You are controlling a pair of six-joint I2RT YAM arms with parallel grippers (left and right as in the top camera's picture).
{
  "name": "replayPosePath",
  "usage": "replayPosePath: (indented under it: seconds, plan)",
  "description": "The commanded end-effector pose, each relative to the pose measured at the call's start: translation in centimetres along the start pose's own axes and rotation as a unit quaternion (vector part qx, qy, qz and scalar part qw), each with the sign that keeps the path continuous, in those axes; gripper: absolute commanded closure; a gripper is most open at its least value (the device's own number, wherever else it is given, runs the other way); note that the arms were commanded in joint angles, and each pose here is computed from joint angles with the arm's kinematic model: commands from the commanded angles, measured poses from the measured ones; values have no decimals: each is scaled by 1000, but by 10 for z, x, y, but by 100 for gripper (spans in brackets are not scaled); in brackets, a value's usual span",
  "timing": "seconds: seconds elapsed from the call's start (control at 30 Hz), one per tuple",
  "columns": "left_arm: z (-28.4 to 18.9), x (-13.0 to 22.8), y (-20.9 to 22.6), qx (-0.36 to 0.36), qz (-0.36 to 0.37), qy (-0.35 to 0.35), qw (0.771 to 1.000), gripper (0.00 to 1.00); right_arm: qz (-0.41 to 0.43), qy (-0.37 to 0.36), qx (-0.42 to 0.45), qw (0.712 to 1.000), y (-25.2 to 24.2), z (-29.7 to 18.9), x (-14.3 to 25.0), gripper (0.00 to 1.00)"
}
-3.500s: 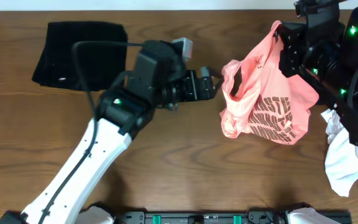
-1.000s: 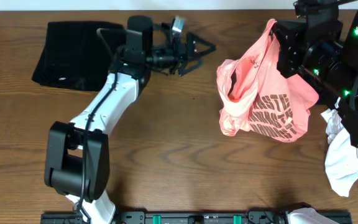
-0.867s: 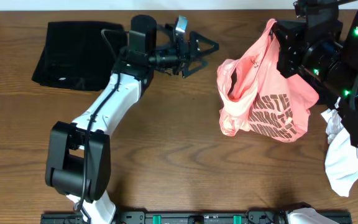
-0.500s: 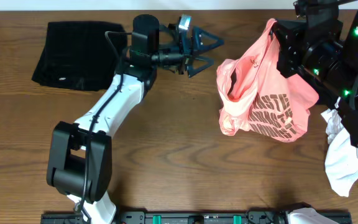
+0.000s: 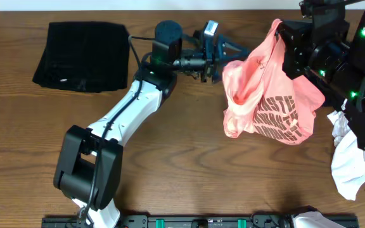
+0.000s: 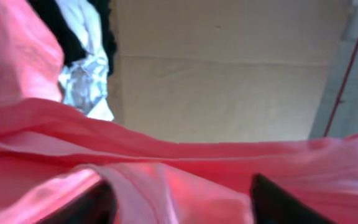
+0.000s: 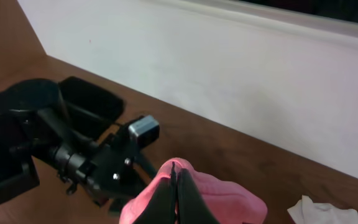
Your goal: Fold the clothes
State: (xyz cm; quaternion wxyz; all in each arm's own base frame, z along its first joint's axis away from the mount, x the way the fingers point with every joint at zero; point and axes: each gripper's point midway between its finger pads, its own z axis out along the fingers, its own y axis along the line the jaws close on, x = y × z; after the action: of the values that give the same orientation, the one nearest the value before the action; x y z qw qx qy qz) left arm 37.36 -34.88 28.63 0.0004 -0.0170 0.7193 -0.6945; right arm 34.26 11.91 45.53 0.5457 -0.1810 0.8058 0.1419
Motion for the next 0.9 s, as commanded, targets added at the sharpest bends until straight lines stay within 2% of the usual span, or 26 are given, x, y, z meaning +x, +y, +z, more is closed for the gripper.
replayPosePath:
  seconds: [0.0,0.1,0.27,0.3,0.5,0.63,0.87]
  plan:
    - [-7,-2,-16,17,30,-1,999,66,-4,-17,-4,1000,4,-10,-9,99]
    - [-21,-12,-28,31,56,-18,998,76,-3,-17,-1,1000,2,-10,-9,99]
    - [-60,-33,-52,50,106,-63,991,81,-4,-19,3,1000,0,-10,-10,99]
    - [-71,-37,-61,56,124,-75,988,85,-9,-22,7,1000,-1,-10,-11,99]
    - [-136,-41,-121,78,218,-142,962,87,-38,-62,54,996,-18,-13,-32,99]
    - [-176,-24,-169,85,278,-181,939,88,-44,-90,56,993,-18,-17,-46,99]
    - [-210,39,-237,94,384,-218,892,88,-53,-125,59,989,-14,-38,-61,99]
